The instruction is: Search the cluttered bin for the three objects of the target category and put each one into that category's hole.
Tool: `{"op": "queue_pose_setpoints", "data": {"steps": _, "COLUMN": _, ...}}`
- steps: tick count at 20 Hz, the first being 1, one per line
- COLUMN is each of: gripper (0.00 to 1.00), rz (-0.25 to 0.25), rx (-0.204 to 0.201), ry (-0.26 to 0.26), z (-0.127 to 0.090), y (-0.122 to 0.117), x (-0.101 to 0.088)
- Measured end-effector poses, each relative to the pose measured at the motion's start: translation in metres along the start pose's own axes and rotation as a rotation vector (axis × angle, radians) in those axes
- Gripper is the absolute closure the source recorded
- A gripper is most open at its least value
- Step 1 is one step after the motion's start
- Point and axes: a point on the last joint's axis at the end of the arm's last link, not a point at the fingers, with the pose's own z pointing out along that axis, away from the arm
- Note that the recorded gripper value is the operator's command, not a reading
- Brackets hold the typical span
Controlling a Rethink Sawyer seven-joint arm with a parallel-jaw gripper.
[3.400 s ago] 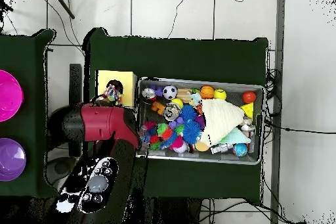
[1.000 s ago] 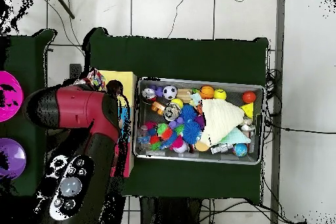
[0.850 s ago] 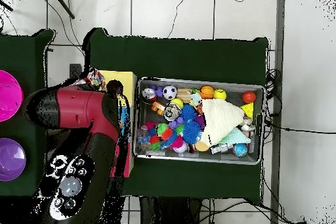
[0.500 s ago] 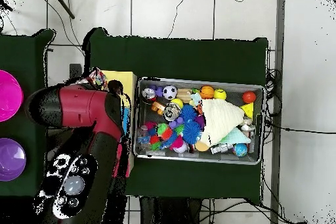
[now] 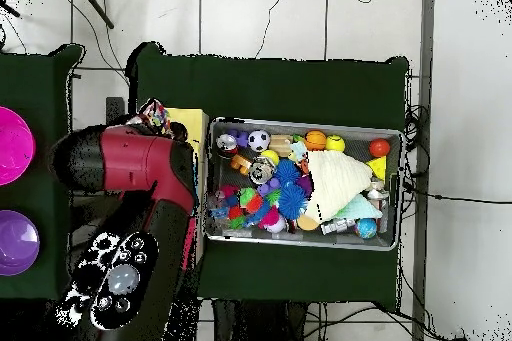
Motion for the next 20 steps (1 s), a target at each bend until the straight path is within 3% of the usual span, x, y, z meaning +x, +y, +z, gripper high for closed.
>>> {"op": "queue_pose_setpoints", "data": {"steps": 7, "gripper": 1.0, "rz": 0.029, "rx": 0.009, "ry": -0.014, "z": 0.012, "y": -0.02, "x": -0.013}}
{"op": "queue_pose_setpoints", "data": {"steps": 20, "gripper": 1.0, "rz": 0.061, "rx": 0.026, "ry": -0.025, "z": 0.036, "y": -0.052, "x": -0.015}}
